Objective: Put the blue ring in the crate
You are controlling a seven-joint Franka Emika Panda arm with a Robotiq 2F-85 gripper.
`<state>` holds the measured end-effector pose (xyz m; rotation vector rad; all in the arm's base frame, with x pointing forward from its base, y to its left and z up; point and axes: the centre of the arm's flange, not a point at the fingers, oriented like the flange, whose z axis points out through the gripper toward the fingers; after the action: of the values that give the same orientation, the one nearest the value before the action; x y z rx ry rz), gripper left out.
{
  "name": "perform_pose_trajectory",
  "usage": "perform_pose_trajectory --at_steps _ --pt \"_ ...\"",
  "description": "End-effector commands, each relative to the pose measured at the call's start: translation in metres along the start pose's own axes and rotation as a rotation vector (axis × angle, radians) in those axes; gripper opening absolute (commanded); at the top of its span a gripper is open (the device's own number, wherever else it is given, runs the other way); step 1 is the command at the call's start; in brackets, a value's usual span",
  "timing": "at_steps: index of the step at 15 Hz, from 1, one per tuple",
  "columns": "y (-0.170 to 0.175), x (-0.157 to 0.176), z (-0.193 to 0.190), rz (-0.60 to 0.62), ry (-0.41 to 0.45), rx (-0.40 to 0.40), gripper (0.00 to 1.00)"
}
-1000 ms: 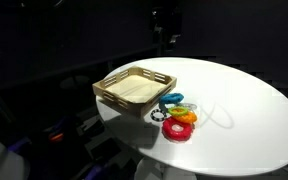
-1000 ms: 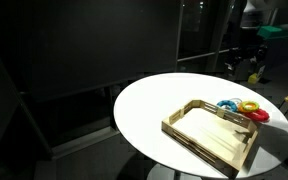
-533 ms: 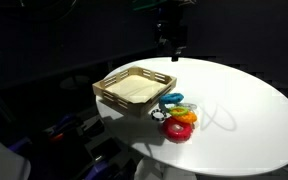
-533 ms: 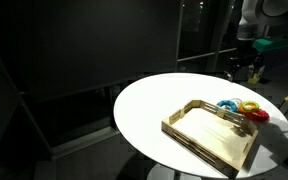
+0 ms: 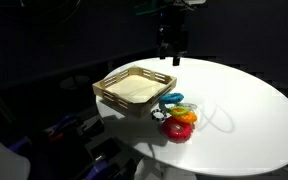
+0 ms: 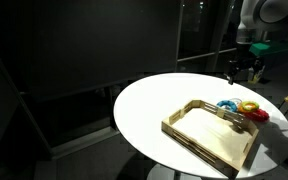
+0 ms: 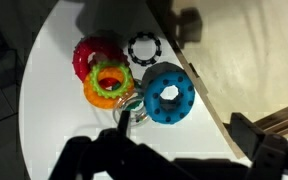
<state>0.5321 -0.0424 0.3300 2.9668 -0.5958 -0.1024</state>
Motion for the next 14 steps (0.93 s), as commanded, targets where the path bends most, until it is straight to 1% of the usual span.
perform_pose_trajectory --at_steps 1,7,14 --pt "0.006 0.021 0.025 0.075 0.022 -0.027 1.0" --pt "0.015 0.03 0.068 0.128 0.029 -0.083 1.0" --pt "0.01 0.031 0.106 0.141 0.034 -0.158 1.0"
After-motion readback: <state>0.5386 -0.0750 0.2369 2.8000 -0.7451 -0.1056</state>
